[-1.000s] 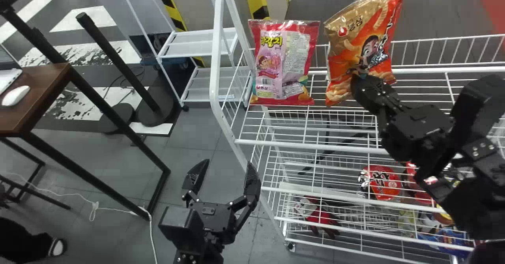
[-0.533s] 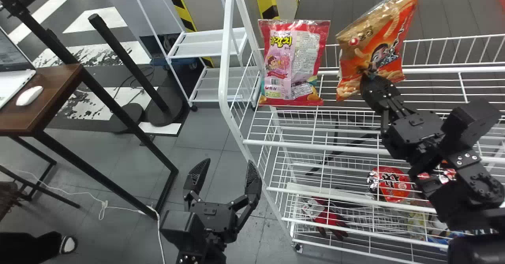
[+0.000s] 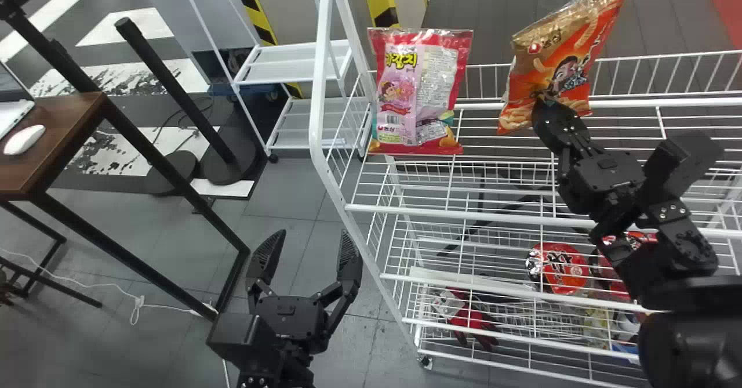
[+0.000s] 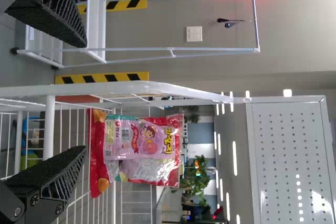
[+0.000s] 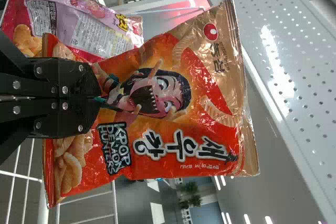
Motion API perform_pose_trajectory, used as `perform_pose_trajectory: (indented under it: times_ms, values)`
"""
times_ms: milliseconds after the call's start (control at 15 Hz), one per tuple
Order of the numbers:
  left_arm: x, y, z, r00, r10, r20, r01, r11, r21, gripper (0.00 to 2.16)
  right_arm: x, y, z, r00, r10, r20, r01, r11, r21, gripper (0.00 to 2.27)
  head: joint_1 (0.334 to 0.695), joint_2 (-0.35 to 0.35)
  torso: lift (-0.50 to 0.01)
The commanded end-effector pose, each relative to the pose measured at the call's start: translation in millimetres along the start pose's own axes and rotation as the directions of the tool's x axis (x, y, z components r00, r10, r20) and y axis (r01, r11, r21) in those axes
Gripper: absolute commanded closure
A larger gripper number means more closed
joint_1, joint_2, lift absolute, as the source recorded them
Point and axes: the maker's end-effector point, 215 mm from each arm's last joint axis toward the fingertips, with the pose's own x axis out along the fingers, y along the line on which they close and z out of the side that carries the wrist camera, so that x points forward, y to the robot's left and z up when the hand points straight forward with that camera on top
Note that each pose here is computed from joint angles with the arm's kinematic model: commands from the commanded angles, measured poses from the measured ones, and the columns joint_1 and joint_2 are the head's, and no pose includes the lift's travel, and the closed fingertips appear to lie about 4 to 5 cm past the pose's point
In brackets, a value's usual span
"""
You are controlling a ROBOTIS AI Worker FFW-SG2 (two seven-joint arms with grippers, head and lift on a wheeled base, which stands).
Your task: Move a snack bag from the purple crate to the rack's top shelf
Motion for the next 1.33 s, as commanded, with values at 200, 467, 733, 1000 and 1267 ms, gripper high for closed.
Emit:
perform_pose_trajectory:
  times_ms: [200, 467, 733, 1000, 1267]
  values:
    - [-1, 4, 1, 1.0, 0.013, 0.015, -0.013, 1.0, -0.003, 0.13, 13, 14, -21, 0.997, 0.045, -0.067, -0.04, 0.997, 0.073, 1.72, 0.695, 0.329, 0.0]
    - [-5, 6, 6, 0.999, 0.023, 0.035, -0.022, 1.0, -0.008, 0.13, 18, 24, -26, 0.995, 0.063, -0.083, -0.053, 0.991, 0.121, 1.72, 0.695, 0.348, 0.0]
    - [-10, 7, 6, 0.999, 0.022, 0.036, -0.022, 1.0, -0.006, 0.13, 33, 35, -19, 0.993, 0.084, -0.085, -0.071, 0.987, 0.144, 1.72, 0.695, 0.35, 0.0]
    - [-12, 10, 5, 0.999, 0.032, 0.04, -0.032, 0.999, -0.006, 0.13, 40, 30, -28, 0.99, 0.067, -0.121, -0.049, 0.988, 0.15, 1.72, 0.695, 0.35, 0.0]
    - [-13, 10, 7, 0.998, 0.033, 0.049, -0.033, 0.999, -0.007, 0.13, 43, 17, -36, 0.989, 0.041, -0.143, -0.018, 0.988, 0.156, 1.72, 0.695, 0.35, 0.0]
